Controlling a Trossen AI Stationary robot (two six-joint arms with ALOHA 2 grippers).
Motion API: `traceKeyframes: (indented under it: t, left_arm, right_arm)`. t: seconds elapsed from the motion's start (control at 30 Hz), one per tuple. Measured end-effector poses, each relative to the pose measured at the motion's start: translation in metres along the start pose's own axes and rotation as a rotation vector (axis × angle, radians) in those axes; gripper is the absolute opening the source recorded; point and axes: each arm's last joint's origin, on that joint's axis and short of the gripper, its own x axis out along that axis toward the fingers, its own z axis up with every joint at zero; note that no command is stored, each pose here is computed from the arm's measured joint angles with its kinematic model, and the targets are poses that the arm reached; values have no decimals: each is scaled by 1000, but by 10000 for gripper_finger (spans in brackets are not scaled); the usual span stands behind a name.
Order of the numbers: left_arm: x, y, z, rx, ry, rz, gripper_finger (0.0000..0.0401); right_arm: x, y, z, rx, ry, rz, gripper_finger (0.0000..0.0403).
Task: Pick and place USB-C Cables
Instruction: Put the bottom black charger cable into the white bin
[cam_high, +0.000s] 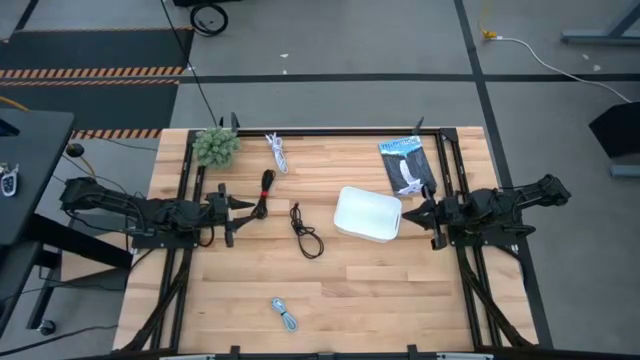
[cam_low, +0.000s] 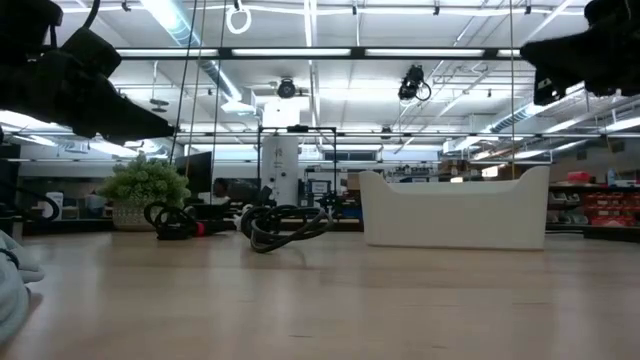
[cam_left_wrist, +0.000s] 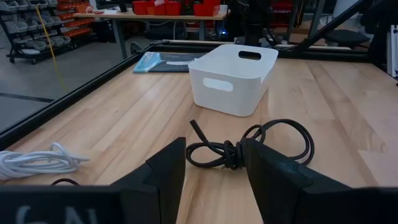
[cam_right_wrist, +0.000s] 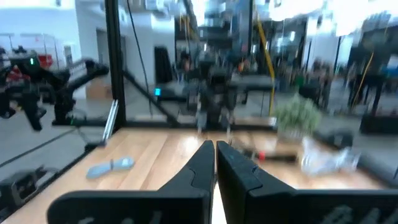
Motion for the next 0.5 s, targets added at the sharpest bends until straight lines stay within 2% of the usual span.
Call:
traceKeyframes:
  t: [0.13, 0.3, 0.5]
  left_arm:
    - [0, 0, 0, 0, 0, 0, 172]
    - [0, 0, 0, 0, 0, -1, 172]
    - [0, 0, 0, 0, 0, 0, 172]
  right_arm:
    - [-1, -1, 12, -1, -126, -11, 22]
    - [-3, -3, 26, 78, -269, -17, 23]
    - [-4, -3, 26, 74, -271, -22, 22]
